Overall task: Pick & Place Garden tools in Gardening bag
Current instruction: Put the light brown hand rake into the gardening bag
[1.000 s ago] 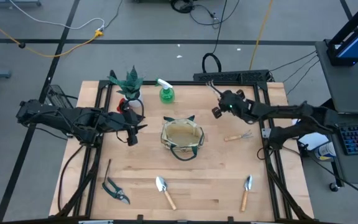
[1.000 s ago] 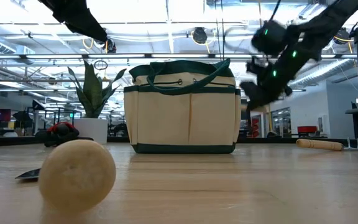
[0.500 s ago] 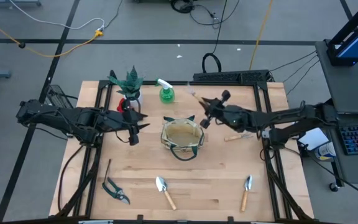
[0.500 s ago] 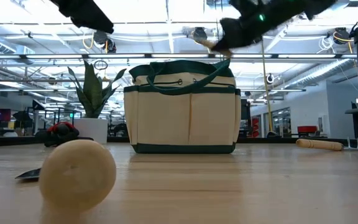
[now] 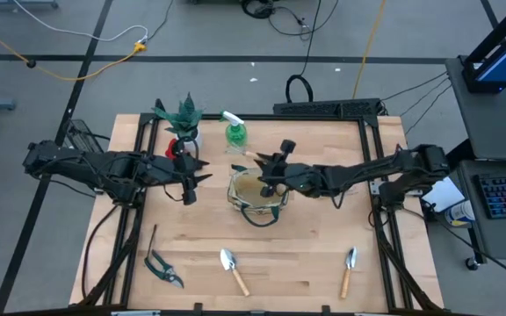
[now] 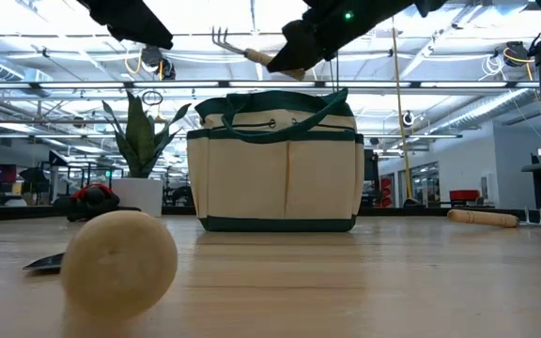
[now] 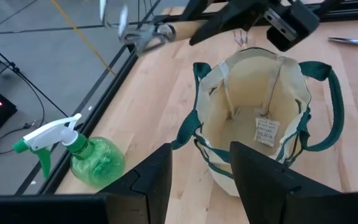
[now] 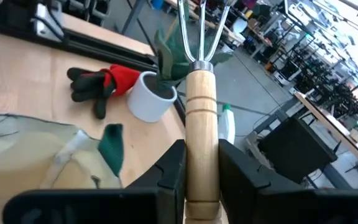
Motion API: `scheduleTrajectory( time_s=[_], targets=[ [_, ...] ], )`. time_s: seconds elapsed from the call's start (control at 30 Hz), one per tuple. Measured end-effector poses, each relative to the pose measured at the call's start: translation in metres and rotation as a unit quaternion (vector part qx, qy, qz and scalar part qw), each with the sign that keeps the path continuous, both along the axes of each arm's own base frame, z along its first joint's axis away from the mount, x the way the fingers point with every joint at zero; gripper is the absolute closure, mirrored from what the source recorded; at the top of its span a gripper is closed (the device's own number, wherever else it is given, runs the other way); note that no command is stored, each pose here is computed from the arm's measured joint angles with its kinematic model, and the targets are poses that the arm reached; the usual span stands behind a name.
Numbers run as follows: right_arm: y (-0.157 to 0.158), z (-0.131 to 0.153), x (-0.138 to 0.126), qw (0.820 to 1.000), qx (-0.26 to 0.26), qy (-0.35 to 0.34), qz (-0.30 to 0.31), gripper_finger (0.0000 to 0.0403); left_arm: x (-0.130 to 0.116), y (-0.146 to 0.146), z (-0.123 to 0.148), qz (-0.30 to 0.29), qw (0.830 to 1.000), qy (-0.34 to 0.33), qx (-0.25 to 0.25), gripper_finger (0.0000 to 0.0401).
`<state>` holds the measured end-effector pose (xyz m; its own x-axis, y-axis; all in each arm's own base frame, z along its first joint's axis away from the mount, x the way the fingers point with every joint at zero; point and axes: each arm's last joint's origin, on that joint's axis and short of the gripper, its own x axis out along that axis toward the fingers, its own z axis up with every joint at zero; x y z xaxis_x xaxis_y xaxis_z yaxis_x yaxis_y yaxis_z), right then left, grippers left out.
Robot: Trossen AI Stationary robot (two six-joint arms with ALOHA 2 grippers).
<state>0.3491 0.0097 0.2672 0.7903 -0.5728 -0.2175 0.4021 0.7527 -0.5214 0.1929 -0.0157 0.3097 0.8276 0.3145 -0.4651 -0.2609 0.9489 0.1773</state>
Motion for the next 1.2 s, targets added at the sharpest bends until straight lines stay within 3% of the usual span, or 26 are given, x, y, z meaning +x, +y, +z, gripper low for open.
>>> scheduleTrajectory(
  time_s=[0.47, 0.67, 1.07, 1.2],
  targets=[
    [0.007, -0.013, 0.002, 0.999, 0.002, 0.053, 0.014, 0.0344, -0.001, 0.0, -0.001, 0.0, 1.0, 0.008, 0.0, 0.0233],
    [0.01, -0.021, 0.001, 0.994, 0.058, 0.074, 0.059, 0.0344, -0.001, 0.0, -0.001, 0.0, 1.0, 0.007, 0.0, 0.0233],
    [0.011, -0.028, -0.003, 0.99, 0.057, 0.116, 0.059, 0.0344, 0.001, 0.0, 0.0, 0.012, 1.0, -0.008, -0.023, 0.0233],
    [0.015, -0.027, -0.003, 0.987, 0.018, 0.139, 0.079, 0.0344, 0.012, -0.001, -0.001, 0.03, 0.997, -0.038, -0.058, 0.0233]
  ],
)
